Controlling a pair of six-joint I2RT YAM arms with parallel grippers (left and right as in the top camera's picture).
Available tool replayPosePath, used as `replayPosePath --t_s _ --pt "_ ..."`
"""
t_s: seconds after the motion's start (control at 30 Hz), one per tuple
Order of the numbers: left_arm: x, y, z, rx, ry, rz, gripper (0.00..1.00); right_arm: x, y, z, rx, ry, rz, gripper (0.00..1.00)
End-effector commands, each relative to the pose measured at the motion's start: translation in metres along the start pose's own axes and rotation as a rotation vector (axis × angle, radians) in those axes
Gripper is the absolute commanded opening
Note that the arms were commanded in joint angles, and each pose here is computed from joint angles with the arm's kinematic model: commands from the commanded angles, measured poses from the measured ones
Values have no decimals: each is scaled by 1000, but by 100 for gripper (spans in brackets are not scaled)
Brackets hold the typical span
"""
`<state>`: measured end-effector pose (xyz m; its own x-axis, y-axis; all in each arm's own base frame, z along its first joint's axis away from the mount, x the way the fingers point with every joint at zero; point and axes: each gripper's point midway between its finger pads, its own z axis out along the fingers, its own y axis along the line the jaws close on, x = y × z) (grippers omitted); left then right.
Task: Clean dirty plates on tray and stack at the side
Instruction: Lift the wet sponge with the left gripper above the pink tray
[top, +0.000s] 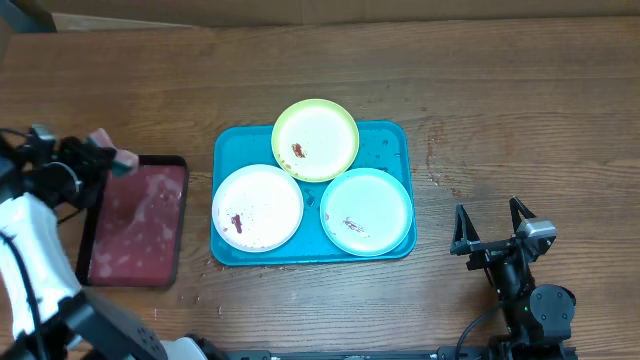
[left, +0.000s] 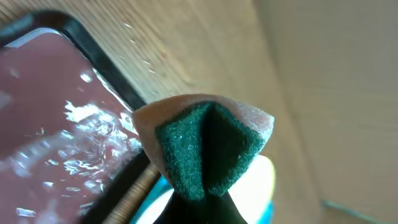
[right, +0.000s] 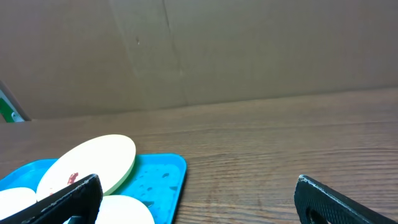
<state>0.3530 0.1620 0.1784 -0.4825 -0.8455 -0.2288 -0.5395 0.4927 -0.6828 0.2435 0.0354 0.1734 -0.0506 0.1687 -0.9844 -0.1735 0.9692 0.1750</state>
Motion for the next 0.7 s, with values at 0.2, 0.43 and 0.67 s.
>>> replayPosePath --t_s 0.2,0.43,0.67 --pt "24 -27 -7 241 223 -372 4 2 1 0 -4 -3 -4 100" --pt "21 -38 -22 387 298 -490 4 2 1 0 -4 -3 -4 100" --pt "14 -30 -41 447 299 -582 4 2 1 0 -4 -3 -4 100"
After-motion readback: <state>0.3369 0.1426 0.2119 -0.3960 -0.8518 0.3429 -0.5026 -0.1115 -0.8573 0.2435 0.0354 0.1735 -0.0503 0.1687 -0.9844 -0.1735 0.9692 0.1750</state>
